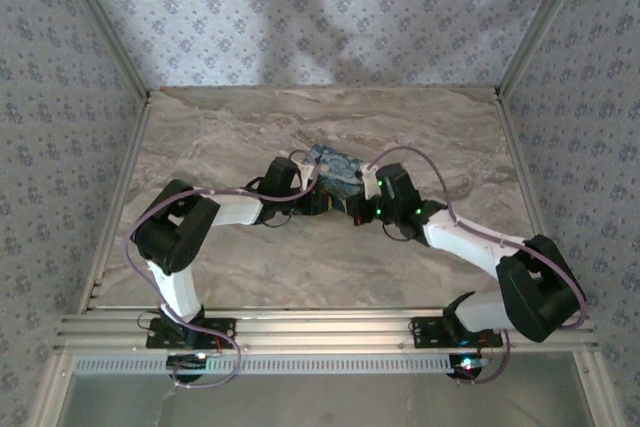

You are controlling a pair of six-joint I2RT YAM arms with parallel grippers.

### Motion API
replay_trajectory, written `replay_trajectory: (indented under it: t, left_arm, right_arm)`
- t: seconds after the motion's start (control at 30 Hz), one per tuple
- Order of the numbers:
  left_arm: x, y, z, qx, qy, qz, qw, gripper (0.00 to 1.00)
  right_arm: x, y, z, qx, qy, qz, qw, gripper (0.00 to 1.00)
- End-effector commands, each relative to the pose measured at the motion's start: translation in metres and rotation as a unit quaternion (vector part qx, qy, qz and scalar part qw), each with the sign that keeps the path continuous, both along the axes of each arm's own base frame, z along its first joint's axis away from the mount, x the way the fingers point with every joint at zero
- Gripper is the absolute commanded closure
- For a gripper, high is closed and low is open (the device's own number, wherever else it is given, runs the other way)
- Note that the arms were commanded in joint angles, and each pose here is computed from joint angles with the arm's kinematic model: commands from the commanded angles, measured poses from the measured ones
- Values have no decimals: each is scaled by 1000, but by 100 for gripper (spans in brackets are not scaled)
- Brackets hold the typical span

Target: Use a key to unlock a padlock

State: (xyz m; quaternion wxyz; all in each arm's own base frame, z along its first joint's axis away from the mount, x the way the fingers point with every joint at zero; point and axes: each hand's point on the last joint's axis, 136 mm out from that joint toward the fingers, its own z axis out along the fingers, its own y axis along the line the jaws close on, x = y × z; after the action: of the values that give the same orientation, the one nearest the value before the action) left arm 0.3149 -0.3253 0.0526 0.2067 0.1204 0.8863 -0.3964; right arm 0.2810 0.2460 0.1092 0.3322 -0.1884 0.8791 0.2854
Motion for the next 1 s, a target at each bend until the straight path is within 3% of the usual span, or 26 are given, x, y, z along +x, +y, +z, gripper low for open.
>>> replay_trajectory:
  t: [0.0, 0.43, 0.97]
  left_arm:
    - [-4, -13, 34, -43, 15, -5, 999, 77]
    - [-10, -16, 35, -49, 49, 8, 998, 77]
    - [-19, -21, 35, -52, 66, 10, 996, 77]
  right_arm:
    - [-4, -9, -12, -39, -49, -9, 998, 100]
    - [-17, 4, -43, -17, -70, 25, 997, 100]
    - [-9, 8, -58, 12, -76, 9, 997, 100]
